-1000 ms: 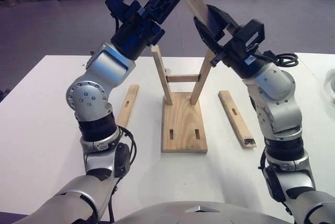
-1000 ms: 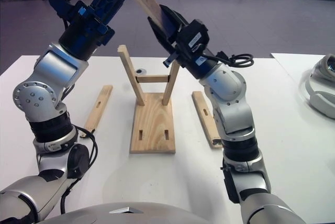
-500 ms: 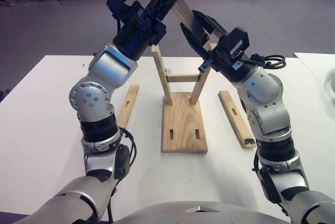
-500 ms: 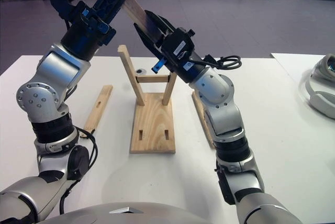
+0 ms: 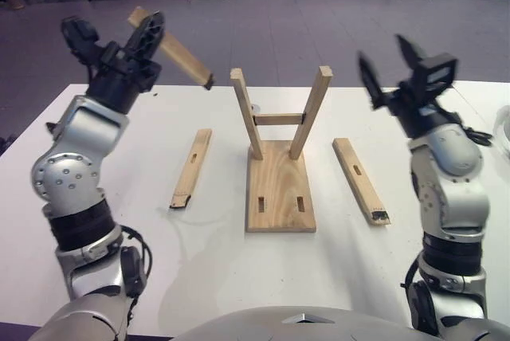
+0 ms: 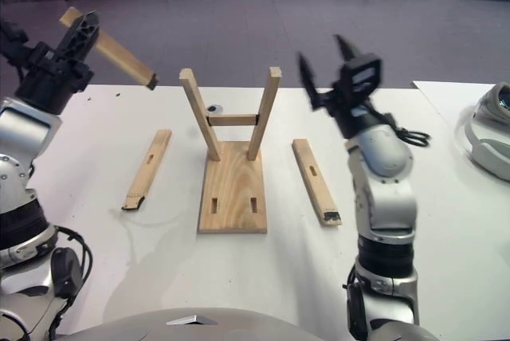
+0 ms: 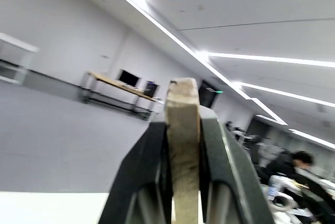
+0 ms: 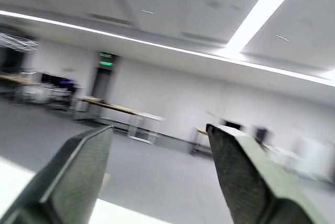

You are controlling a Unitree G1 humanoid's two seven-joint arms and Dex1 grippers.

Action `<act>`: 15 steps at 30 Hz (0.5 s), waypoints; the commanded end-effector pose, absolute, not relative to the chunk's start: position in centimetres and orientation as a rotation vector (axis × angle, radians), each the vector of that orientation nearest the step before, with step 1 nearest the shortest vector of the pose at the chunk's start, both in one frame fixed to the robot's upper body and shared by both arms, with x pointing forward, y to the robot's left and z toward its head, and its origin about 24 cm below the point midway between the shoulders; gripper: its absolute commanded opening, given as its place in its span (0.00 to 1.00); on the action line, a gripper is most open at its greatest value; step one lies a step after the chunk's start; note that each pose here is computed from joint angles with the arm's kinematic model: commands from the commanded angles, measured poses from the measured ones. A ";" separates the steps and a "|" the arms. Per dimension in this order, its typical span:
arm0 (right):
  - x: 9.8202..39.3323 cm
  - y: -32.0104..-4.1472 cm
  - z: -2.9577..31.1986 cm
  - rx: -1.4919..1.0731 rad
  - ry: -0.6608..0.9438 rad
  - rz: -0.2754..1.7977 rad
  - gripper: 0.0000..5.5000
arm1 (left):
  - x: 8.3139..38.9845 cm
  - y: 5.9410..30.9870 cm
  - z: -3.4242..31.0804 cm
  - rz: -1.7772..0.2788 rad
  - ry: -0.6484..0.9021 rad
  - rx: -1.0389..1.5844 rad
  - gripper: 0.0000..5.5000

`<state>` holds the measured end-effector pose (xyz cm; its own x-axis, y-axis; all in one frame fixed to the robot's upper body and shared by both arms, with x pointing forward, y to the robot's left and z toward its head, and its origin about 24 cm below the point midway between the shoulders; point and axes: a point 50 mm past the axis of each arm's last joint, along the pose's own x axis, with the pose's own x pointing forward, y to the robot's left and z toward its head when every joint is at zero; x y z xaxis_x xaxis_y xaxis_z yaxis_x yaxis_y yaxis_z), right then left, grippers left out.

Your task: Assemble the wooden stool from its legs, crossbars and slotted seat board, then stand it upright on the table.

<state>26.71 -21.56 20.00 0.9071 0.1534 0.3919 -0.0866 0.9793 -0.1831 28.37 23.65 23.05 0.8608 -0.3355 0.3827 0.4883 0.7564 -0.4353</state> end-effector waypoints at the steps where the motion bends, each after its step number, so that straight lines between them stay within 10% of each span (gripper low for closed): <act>1: 28.7 -23.7 14.0 -0.118 -0.178 0.020 0.59 | 30.4 25.1 15.2 -0.327 -0.067 -0.381 0.07; 15: 29.2 -23.4 7.6 -0.130 -0.026 0.029 0.59 | 30.5 26.2 8.5 -0.175 0.024 -0.470 0.07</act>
